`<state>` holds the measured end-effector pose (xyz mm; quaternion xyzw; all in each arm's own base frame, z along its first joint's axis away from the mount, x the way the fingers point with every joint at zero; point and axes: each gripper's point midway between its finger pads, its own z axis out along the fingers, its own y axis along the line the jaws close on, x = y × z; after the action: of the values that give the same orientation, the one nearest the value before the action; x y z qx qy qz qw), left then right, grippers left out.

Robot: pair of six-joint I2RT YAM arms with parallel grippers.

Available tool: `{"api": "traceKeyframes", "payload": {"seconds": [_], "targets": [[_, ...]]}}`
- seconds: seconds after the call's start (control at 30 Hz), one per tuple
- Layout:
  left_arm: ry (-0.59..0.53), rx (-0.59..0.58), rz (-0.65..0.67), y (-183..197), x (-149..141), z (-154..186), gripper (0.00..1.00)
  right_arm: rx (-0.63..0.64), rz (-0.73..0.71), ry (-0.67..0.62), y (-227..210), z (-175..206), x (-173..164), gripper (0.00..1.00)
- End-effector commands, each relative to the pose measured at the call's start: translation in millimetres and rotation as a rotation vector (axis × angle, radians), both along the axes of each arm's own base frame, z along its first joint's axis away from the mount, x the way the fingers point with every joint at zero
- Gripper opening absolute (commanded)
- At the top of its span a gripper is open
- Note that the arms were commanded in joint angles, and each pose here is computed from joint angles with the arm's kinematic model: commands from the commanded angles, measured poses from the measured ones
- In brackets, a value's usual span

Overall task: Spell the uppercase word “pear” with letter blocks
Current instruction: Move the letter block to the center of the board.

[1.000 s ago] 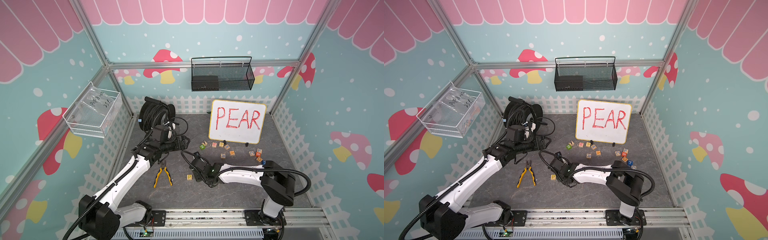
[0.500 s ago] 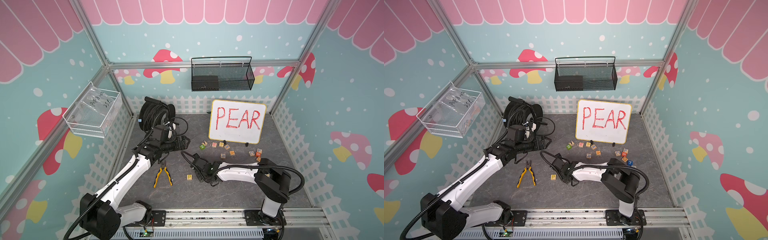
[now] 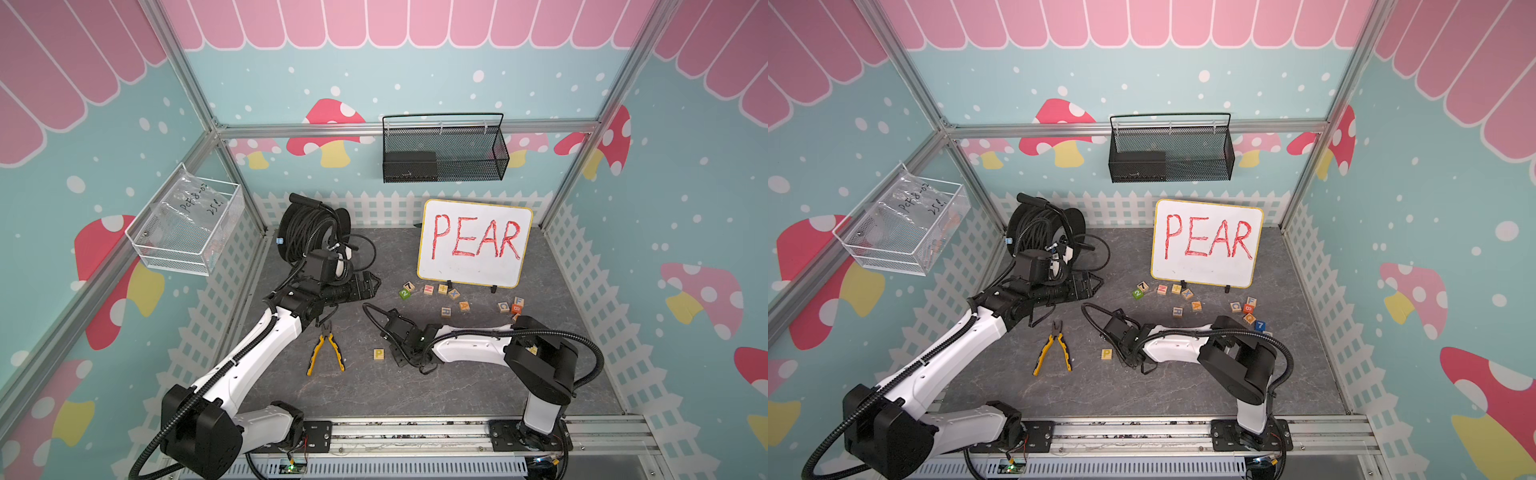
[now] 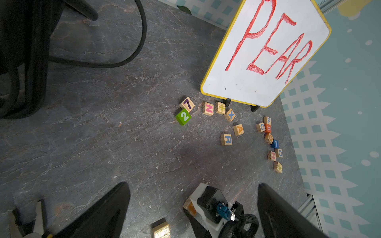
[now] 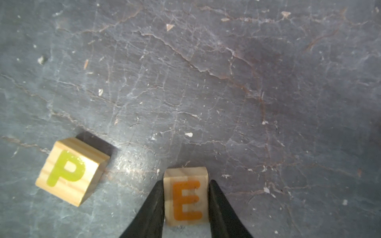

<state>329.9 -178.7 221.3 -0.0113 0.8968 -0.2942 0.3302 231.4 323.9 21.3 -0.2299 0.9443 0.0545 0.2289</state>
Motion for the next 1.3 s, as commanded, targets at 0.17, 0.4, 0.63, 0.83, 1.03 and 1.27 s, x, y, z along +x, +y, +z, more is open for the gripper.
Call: {"api": "traceKeyframes", "payload": {"seconds": [0.17, 0.4, 0.63, 0.83, 1.03, 1.27], "targets": [[-0.006, -0.031, 0.0, 0, 1, 7, 0.99, 0.115, -0.229, 0.14, 6, -10, -12, 0.39], [-0.015, -0.041, 0.003, 1, -1, 11, 0.98, 0.175, -0.319, 0.167, 5, -11, -16, 0.4], [-0.014, -0.055, 0.009, 4, 1, 12, 0.99, 0.224, -0.327, 0.194, 12, -7, -20, 0.45], [-0.01, -0.059, 0.009, 4, 2, 12, 0.99, 0.249, -0.31, 0.166, 13, 5, -18, 0.48], [-0.005, -0.062, 0.013, 6, 3, 10, 0.98, 0.199, -0.231, 0.052, 5, 22, -6, 0.53], [0.004, -0.073, 0.004, 5, 5, 9, 0.98, 0.084, 0.252, -0.227, 14, 65, 9, 0.66]]}}
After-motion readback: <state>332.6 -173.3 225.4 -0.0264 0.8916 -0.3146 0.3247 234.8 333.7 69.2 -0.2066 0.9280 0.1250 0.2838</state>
